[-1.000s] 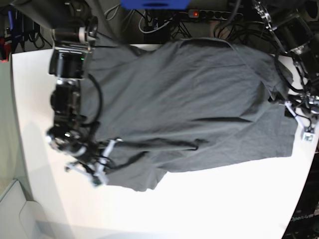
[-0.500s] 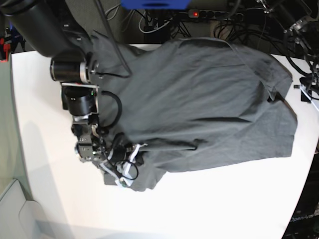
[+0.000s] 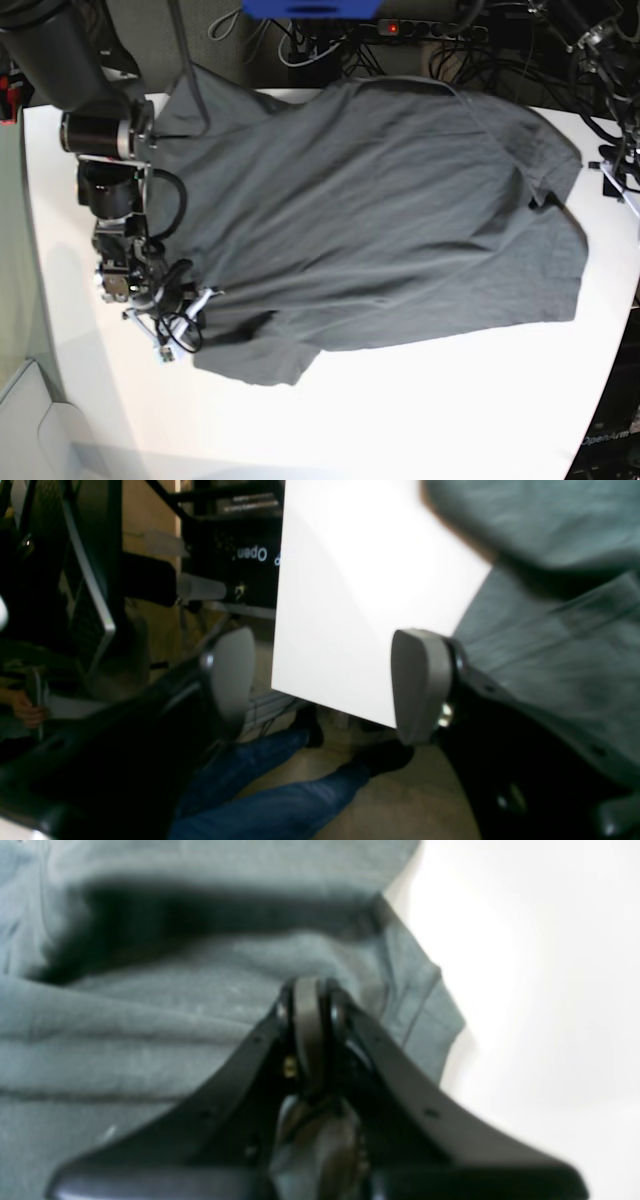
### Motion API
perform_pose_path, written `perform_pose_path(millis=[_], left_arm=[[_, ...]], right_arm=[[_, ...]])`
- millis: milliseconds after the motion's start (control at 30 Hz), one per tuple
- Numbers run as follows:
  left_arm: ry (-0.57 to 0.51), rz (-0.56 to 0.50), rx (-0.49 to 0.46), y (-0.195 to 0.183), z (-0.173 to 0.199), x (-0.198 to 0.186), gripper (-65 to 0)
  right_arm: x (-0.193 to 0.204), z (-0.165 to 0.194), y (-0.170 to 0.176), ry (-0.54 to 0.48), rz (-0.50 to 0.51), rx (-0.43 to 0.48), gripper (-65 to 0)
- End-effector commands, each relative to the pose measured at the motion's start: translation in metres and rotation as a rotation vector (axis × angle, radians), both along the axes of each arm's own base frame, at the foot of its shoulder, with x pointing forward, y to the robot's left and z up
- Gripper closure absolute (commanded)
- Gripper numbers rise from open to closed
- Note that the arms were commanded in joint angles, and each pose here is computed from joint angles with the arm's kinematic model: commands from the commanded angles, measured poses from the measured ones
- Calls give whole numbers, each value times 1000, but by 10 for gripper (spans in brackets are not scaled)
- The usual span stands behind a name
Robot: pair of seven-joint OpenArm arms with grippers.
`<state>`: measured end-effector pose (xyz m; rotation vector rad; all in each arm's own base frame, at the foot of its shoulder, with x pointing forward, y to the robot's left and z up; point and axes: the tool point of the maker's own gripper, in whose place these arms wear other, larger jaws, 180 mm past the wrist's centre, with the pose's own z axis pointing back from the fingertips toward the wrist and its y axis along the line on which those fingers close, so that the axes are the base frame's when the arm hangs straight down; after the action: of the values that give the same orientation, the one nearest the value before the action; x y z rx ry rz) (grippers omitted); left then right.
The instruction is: Layout the t-shirt on the table in an organized manner, then fold the t-shirt properly
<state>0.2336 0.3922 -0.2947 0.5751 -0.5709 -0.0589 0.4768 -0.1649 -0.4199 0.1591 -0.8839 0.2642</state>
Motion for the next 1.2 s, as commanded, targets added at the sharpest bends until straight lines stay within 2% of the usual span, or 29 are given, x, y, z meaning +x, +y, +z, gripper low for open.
perform_pose_path(millis=[0,167,267,400,500,633,800,933,1033,1133,1167], left_arm=[[-39,-3,12,0,10,6,-418],[-42,-6,5,-2,9,7,-418],[-52,-6,5,-2,12,10,-418],[-51,-6,5,-2,11,10,-418],[-47,-6,4,-2,10,9,-419],[-18,-8,-3,-3,2,0,-420],[-60,-56,-121,-28,-11,5,-421],[-115,-78,-278,-59,-29,19,-432],[-127,-133,-355,-91,-38,43,-515],[-101,-217,-417,-127,-50,64,-639],[-95,-241,-427,-136,-52,70,-650]], right_arm=[[10,12,-18,-18,-35,-43,-40],[4,2,-79,0,-220,-144,-40],[9,14,-106,-70,-308,-193,-40],[14,26,-118,-123,-343,-206,-40],[19,39,-111,-185,-321,-198,-39],[15,54,-53,-260,-139,-119,-39],[-7,90,11,-376,-11,-74,-40],[-31,100,45,-370,27,-55,-40],[-48,88,55,-320,27,-48,-40],[-62,71,57,-275,28,-45,-40],[-65,67,57,-266,28,-44,-40]])
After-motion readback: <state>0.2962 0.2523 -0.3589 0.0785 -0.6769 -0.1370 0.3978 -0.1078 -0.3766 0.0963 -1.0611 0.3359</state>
